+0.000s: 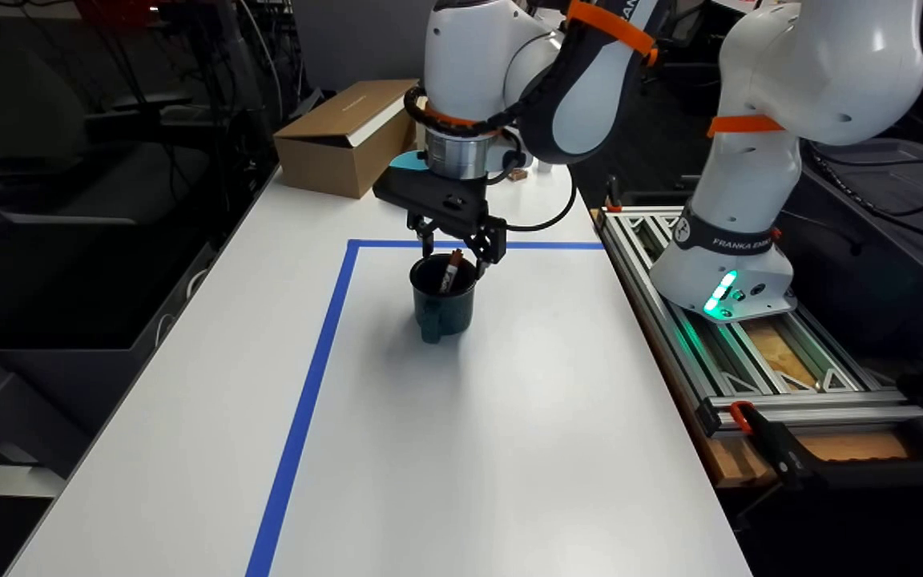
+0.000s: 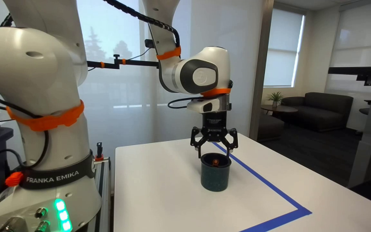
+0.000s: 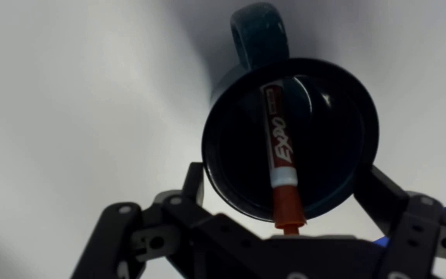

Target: Remove the marker from the mug.

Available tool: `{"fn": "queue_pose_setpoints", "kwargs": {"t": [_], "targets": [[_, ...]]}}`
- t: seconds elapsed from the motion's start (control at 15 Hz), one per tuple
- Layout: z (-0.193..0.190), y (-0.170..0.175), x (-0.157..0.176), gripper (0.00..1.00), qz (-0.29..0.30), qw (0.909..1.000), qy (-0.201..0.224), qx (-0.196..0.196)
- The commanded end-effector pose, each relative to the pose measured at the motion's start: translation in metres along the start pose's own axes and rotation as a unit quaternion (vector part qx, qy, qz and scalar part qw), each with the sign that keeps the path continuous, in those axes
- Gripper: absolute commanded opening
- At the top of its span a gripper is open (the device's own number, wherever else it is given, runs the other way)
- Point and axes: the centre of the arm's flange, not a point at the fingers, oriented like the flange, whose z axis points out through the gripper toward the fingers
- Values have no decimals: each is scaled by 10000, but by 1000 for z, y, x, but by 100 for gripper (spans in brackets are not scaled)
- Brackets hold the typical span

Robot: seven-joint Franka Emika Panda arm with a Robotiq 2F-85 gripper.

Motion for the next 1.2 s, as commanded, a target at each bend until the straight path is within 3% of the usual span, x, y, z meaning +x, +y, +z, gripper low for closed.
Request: {"fn": "queue_pose_setpoints", "kwargs": {"t": [0.0,0.13,0.2,0.27,0.4,0.8,1.13], "targets": [[0,-1,-13,81,213,9997,-49,102],[-2,-4,-17,71,271,9996,-68,94],[-3,-5,-18,75,292,9995,-73,112],[-4,-6,-20,64,321,9994,-84,124],[-5,-10,-22,69,370,9992,-106,135],[3,-18,-19,53,561,9984,-34,114],[14,-17,-13,57,665,9977,96,49]]}}
